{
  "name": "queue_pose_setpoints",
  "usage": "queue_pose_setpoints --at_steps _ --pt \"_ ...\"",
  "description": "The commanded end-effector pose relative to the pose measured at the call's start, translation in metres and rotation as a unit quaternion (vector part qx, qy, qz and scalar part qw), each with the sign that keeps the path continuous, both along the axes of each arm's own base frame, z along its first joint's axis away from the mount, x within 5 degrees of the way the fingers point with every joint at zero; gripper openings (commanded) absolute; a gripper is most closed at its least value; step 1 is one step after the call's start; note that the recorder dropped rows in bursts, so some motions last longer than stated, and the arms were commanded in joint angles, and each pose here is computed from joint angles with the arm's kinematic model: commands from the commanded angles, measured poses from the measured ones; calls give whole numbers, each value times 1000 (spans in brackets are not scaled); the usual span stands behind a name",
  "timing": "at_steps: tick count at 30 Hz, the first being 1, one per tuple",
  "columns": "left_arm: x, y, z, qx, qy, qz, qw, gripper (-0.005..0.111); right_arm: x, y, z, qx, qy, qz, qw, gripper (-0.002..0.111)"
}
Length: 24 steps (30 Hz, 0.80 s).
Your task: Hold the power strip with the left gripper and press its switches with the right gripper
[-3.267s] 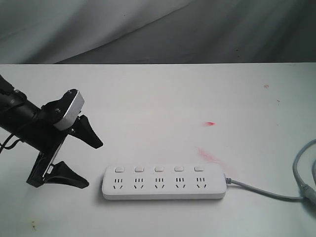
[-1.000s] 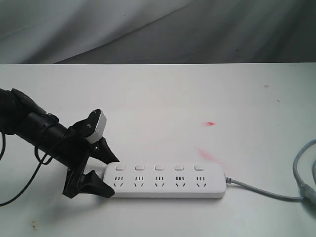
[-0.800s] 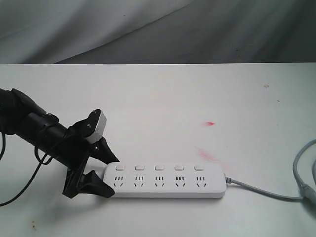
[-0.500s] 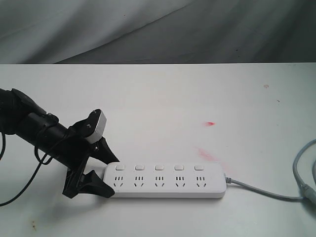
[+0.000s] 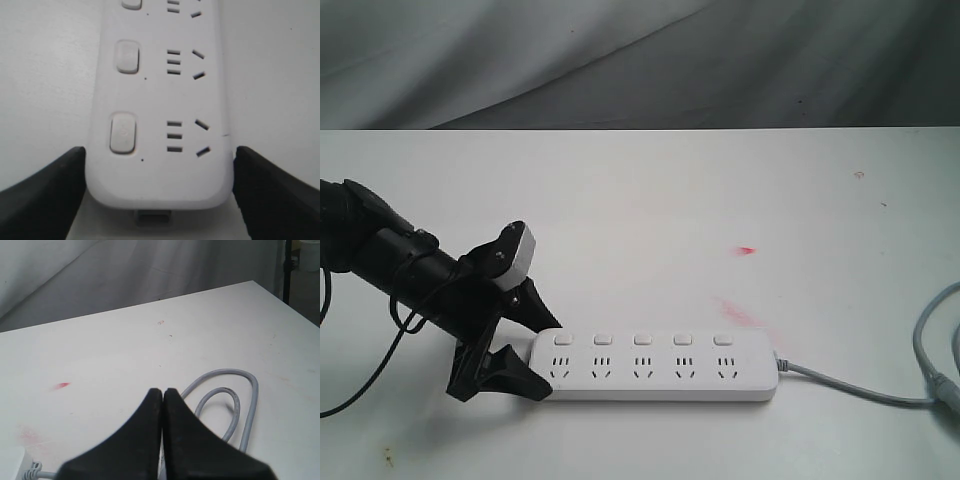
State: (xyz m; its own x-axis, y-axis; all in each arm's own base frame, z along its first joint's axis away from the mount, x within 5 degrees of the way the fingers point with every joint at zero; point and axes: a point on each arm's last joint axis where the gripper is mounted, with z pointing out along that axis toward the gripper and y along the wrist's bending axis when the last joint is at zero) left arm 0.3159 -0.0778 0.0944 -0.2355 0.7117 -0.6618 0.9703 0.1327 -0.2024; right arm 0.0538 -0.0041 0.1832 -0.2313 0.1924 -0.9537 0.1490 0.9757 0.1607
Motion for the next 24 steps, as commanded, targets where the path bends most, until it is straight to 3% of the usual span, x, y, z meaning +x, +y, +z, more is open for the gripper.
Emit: queue_pose_setpoints --at_steps 1,14,19,24 --pt "1 -1 0 4 -5 -8 1000 50 0 0 -1 -3 -2 0 1000 0" --pt "1 -1 0 4 -5 -8 1000 50 0 -1 3 -11 -20 -1 1000 0" --pt "1 -1 0 4 -5 -8 1000 50 2 -2 13 -10 -79 -10 997 0" --pt "1 -1 0 4 -5 -8 1000 50 0 -6 38 -15 -215 -33 976 0"
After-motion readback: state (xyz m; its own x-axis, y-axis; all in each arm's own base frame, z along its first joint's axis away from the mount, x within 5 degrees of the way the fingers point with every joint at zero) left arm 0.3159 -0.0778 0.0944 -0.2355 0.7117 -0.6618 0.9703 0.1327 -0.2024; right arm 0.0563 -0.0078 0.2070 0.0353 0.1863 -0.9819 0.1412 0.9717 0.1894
